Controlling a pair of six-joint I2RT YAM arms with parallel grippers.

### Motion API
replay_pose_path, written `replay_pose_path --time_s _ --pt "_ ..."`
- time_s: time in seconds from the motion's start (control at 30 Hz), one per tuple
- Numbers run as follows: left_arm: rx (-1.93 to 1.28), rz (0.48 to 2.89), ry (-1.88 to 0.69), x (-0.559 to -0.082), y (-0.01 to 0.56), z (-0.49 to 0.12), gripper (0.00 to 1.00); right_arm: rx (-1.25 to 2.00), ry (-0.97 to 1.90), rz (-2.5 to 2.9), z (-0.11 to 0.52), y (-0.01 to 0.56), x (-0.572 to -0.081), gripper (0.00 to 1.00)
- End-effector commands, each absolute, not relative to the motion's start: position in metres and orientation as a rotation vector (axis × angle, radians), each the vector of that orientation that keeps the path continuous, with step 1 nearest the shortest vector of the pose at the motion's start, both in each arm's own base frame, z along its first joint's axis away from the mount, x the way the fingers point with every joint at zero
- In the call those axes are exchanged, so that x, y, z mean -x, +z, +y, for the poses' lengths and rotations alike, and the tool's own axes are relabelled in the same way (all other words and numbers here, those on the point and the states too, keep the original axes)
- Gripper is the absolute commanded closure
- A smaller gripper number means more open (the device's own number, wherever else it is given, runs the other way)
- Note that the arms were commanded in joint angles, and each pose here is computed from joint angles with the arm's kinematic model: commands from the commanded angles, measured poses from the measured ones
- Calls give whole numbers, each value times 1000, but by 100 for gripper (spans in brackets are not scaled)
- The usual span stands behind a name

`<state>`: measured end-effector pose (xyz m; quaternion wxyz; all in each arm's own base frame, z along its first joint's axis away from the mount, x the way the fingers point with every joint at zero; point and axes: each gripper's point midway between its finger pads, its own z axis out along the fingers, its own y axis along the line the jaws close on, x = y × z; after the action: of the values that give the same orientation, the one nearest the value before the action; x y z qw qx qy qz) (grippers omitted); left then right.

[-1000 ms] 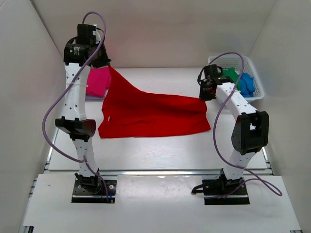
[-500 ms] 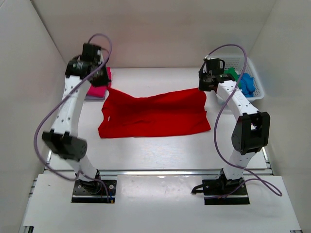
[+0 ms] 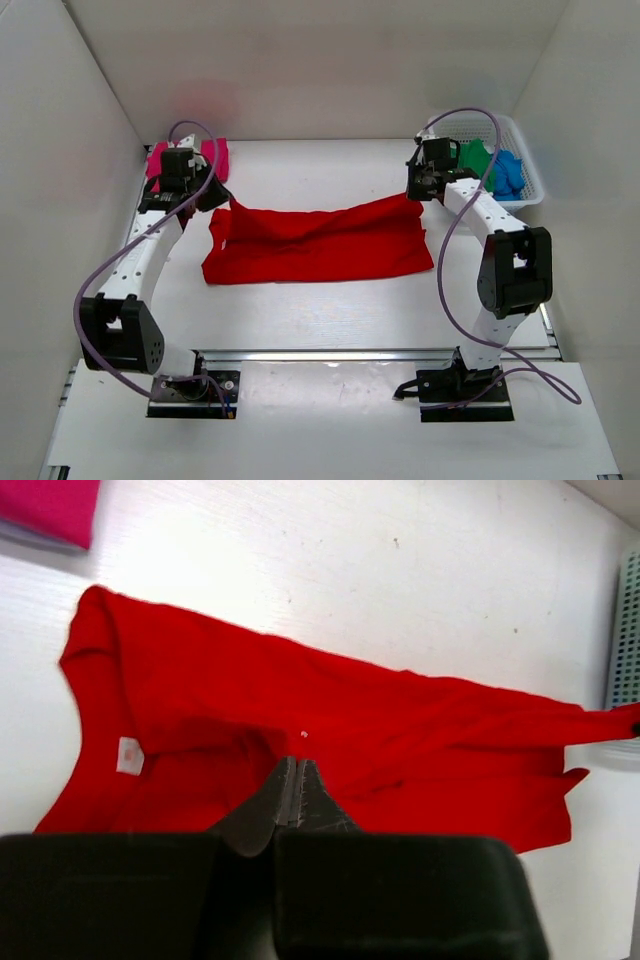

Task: Fold and stack the t-shirts
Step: Fold the other side of the tshirt into a rectangle

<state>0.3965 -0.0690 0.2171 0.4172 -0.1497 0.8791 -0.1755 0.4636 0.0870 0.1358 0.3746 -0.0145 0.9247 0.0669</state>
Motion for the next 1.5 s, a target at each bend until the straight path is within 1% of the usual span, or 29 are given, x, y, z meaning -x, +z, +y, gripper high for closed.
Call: replay_pose_path --time_s 0.0,0.13,0.27,0.43,0.5,0.53,0.57,0.7,0.87,1.0,1.2,1.47 --pt "320 2015 -566 -424 259 -80 100 49 181 2197 80 173 -488 100" --pt "309 1927 -576 -443 284 -76 100 56 177 2126 80 186 -497 100" --pt "310 1827 -606 -446 305 -71 100 67 158 2052 80 198 -502 100" --pt "310 1839 -617 -445 300 -67 100 66 164 2068 78 188 -502 100" --pt "345 1825 -594 -439 301 -51 100 70 164 2075 77 181 -497 100" --pt "350 1830 -587 -435 299 -47 100 67 165 2080 78 177 -494 100" --pt "346 1852 -580 -431 293 -48 100 66 173 2059 80 185 -493 99" --pt "345 1892 -549 -415 277 -44 100 69 196 2097 82 164 -475 100" --pt "356 1949 -559 -399 240 -49 100 80 233 2122 85 141 -456 100" --pt "378 1972 -562 -392 215 -48 100 82 237 2117 81 134 -449 100" --pt "399 1984 -583 -387 198 -49 100 78 251 2121 83 123 -436 100" --pt "429 2004 -539 -382 186 -41 100 50 255 2154 83 107 -420 100"
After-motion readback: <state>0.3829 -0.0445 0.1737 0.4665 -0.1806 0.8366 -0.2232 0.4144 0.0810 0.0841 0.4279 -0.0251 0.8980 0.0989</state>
